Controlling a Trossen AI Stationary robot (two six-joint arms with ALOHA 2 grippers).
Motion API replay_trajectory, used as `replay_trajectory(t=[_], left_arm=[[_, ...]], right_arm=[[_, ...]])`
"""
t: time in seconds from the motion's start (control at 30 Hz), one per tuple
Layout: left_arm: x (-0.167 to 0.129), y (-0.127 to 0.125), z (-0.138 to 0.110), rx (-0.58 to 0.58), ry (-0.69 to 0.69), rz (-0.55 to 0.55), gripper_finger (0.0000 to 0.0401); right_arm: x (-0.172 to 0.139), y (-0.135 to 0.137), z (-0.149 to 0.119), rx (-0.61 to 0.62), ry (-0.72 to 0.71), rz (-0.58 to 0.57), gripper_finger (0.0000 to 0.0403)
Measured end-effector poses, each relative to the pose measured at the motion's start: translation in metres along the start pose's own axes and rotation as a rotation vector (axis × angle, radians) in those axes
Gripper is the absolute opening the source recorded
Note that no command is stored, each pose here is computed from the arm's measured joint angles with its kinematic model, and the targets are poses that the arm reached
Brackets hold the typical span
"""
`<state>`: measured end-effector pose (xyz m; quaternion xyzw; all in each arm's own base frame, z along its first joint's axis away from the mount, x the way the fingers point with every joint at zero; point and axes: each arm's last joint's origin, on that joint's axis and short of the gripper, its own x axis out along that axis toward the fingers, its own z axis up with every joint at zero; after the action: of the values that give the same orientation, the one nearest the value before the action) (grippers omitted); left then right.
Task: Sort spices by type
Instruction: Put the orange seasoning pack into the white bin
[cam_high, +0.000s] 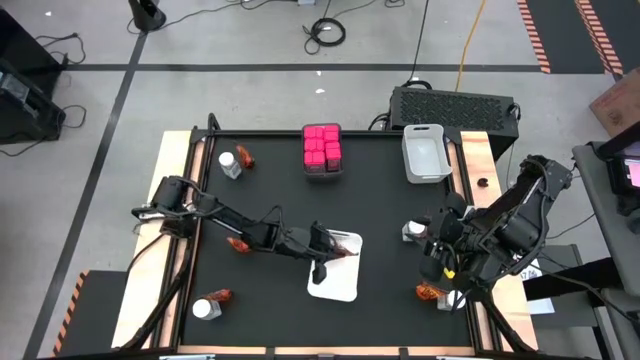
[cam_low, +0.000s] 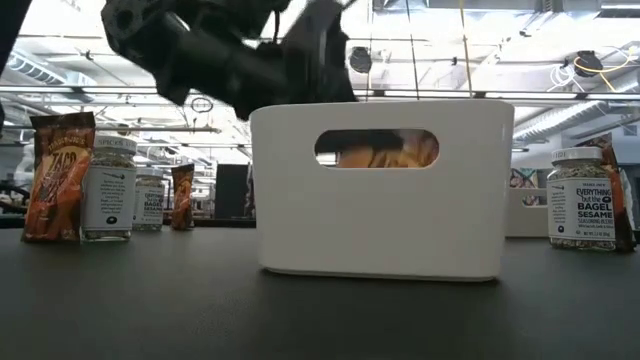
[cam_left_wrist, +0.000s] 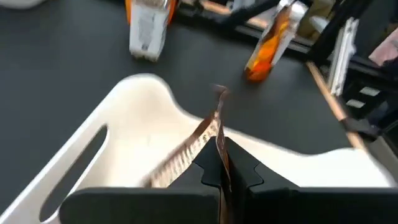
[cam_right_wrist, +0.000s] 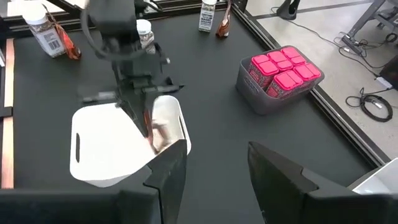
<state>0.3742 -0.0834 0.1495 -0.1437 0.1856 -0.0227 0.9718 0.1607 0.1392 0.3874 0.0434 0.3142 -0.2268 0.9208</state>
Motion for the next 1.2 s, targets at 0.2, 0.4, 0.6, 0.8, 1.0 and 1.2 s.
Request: replay_trajectory(t=[0.2, 0.4, 0.6, 0.8, 1.0, 1.2], left_arm=[[-0.022, -0.006, 0.033, 0.089, -0.075, 0.026, 0.0], [-0.032, -0.001, 0.05, 0.094, -0.109, 0.046, 0.0], [-0.032, 0.0, 0.046, 0.102, -0.073, 0.059, 0.0], [-0.031, 0.003, 0.038, 0.121, 0.002, 0.083, 0.0], [-0.031, 0.005, 0.036, 0.152, 0.021, 0.085, 0.0], [-0.032, 0.007, 0.031, 0.154, 0.079, 0.104, 0.0]], right_arm=[[0.0, 0.0, 0.0, -0.017, -0.007, -0.005, 0.0164], [0.0, 0.0, 0.001, -0.023, -0.026, -0.015, 0.0164], [0.0, 0.0, 0.001, -0.023, -0.027, -0.016, 0.0164], [0.0, 0.0, 0.001, -0.022, -0.027, -0.015, 0.0164], [0.0, 0.0, 0.001, -0.017, -0.029, -0.012, 0.0164], [0.0, 0.002, 0.002, 0.004, -0.036, 0.003, 0.0164]])
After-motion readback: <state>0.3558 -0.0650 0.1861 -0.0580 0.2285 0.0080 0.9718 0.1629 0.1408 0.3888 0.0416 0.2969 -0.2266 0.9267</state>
